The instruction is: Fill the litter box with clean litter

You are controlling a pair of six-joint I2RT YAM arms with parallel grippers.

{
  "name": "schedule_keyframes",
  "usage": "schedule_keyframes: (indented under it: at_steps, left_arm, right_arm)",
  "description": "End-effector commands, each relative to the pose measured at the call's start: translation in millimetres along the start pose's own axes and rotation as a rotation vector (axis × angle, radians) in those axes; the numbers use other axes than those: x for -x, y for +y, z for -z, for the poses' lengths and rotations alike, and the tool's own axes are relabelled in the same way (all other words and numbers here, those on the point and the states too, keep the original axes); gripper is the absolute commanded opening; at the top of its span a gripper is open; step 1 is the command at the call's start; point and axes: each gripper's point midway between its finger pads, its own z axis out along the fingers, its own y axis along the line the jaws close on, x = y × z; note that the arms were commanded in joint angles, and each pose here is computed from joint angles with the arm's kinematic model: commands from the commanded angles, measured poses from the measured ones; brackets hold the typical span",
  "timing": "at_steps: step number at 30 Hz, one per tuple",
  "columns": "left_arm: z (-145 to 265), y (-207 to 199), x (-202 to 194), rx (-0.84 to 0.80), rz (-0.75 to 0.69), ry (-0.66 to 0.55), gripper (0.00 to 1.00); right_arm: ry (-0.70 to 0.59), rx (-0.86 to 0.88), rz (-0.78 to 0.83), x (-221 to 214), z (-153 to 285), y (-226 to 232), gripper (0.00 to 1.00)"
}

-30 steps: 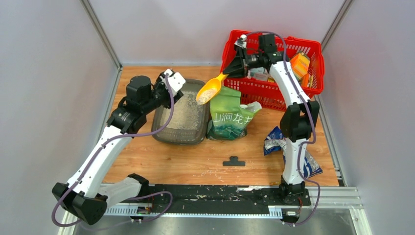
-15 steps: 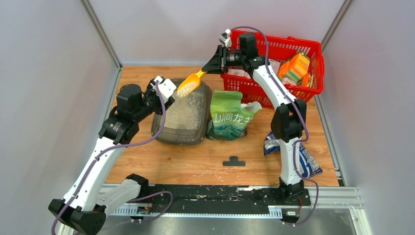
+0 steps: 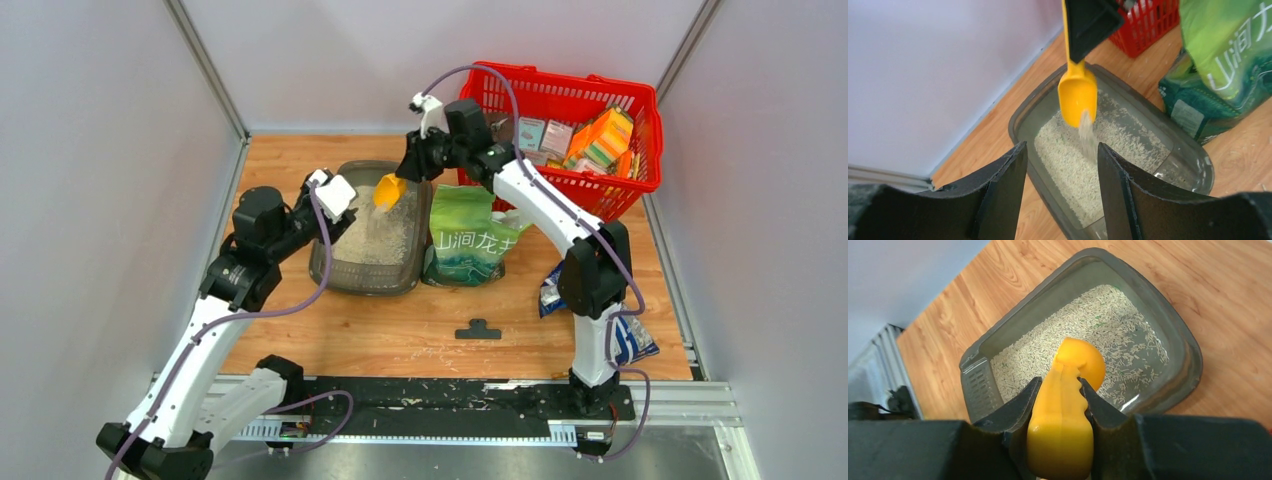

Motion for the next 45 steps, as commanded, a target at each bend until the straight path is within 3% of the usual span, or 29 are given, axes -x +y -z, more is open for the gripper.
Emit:
schedule_keyframes:
  at_steps: [1, 5, 8, 15, 21, 26, 29, 39, 45]
  left_arm:
    - [2, -14, 21, -0.081, 0.019, -0.105, 0.62]
    - [-2, -34, 32, -0.208, -0.003, -0.163, 0.62]
    - [-10, -25, 42, -0.189, 0.017, -0.182, 0.62]
    - [-23, -21, 71, -0.242, 0.012, -0.254, 0.64]
    - [-45, -13, 93, -0.249, 0.014, -0.312, 0.63]
    - [-60, -31, 106, -0.314, -0.057, -0.355, 0.59]
    - [-71, -47, 110, -0.36, -0.121, -0.367, 0.55]
    - [-103, -74, 104, -0.398, -0.161, -0.314, 0.0]
    - [-112, -82, 102, -0.43, -0.149, -0.308, 0.0]
  right_arm:
    - [-0.157, -0.108, 0.281, 47, 21, 21, 0.0]
    - [-0.238, -0.097, 0.297, 78, 55, 41, 0.0]
    - [-0.273, -0.013, 0.26, 96, 92, 70, 0.0]
    - [-0.152, 0.377, 0.239, 63, 158, 123, 0.0]
    - [-0.149, 0.353, 0.221, 51, 181, 118, 0.0]
    - [-0.162, 0.33, 0.186, 53, 187, 119, 0.0]
    - [-0.173, 0.325, 0.164, 55, 190, 120, 0.0]
    - [-0.173, 0.293, 0.055, 46, 206, 107, 0.0]
    - [-0.166, 0.286, 0.037, 38, 207, 106, 0.0]
